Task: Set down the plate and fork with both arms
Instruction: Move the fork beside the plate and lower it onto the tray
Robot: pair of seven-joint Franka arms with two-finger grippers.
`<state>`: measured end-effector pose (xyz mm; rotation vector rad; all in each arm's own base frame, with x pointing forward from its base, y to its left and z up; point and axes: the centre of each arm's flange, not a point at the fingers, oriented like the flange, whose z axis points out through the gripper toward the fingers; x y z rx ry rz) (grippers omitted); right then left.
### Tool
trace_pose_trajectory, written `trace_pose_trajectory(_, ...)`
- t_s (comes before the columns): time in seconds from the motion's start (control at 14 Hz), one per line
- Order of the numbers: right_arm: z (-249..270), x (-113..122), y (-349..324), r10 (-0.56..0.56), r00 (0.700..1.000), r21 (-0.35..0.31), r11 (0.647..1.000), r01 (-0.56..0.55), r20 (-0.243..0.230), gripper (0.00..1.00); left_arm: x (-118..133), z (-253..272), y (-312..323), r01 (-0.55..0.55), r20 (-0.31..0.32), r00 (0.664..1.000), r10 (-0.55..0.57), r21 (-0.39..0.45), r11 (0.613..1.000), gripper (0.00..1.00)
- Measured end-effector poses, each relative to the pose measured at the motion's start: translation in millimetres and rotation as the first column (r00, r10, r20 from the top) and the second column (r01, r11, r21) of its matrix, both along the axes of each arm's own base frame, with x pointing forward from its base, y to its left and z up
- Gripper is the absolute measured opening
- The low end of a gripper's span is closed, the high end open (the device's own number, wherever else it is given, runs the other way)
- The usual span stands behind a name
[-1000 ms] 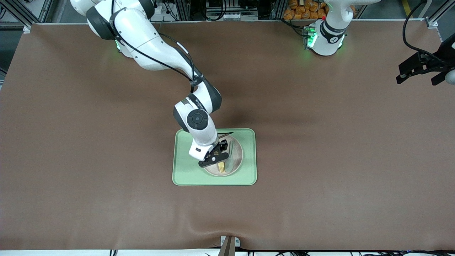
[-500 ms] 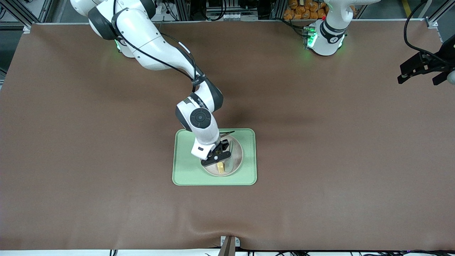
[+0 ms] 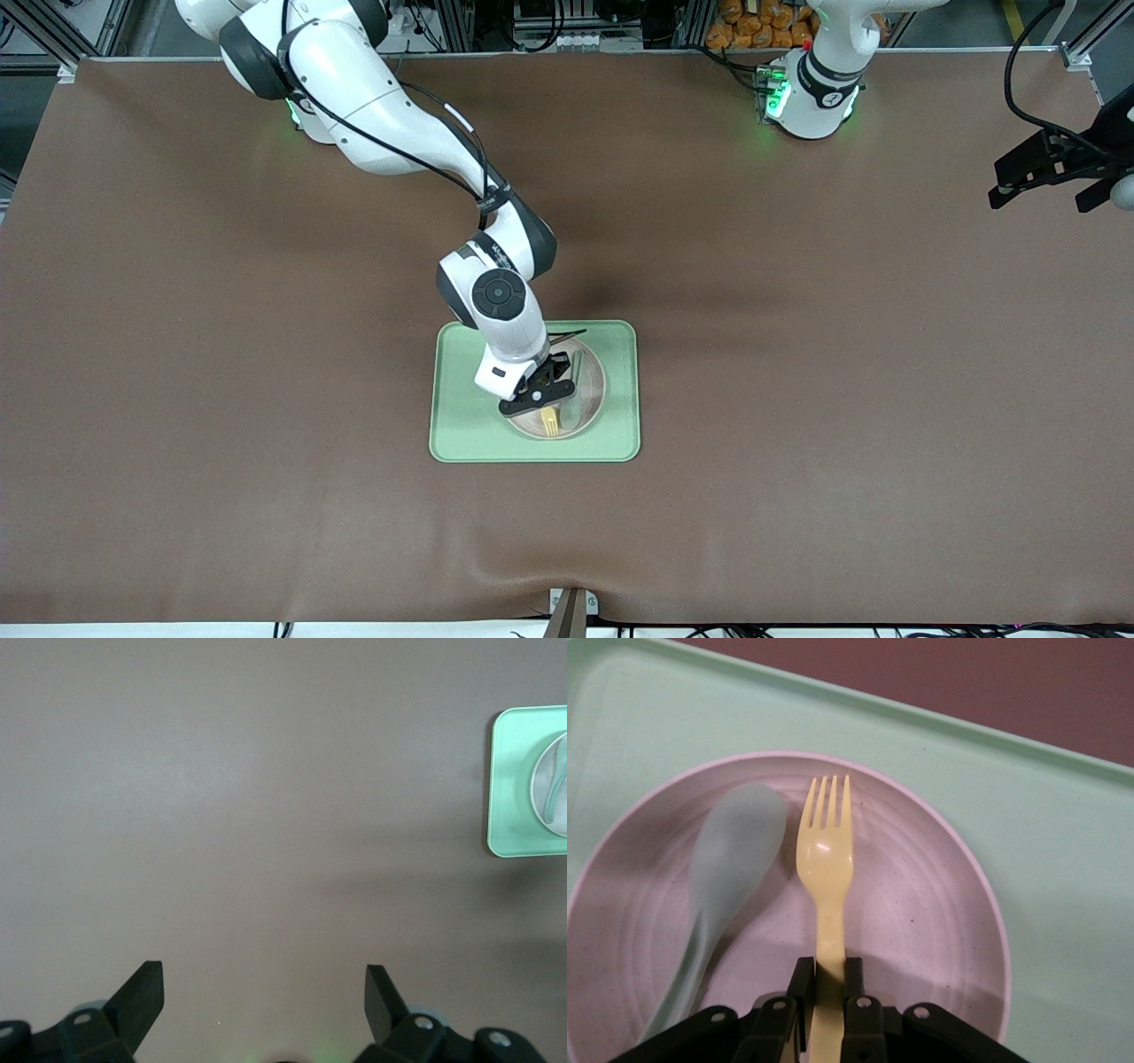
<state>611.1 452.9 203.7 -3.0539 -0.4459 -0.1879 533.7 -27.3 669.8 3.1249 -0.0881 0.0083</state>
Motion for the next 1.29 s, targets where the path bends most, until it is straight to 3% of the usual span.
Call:
trace_pose_trajectory(0.43, 32, 16, -10, -0.043, 0.999, -0.032, 0.999, 0.043, -0.023, 0.18, 3, -9, -10, 0.019, -0.018, 1.0, -0.019, 0.0, 1.0, 1.0)
trace_pose_trajectory(0.86, 51, 58, -91, -0.173, 0.983, -0.061, 0.984, 0.169, -0.06, 0.18, 4, -11, -13, 0.024, -0.021, 0.999, -0.024, 0.0, 1.0, 1.0)
trace_pose_trajectory(1.0, 39, 59, -106, -0.192, 0.979, -0.074, 0.98, 0.186, -0.076, 0.18, 4, -11, -13, 0.023, -0.021, 1.0, -0.023, 0.0, 1.0, 1.0)
trace_pose_trajectory(1.29, 2, 43, -129, -0.206, 0.977, -0.057, 0.978, 0.203, -0.057, 0.18, 4, -11, -13, 0.024, -0.021, 0.999, -0.024, 0.0, 1.0, 1.0)
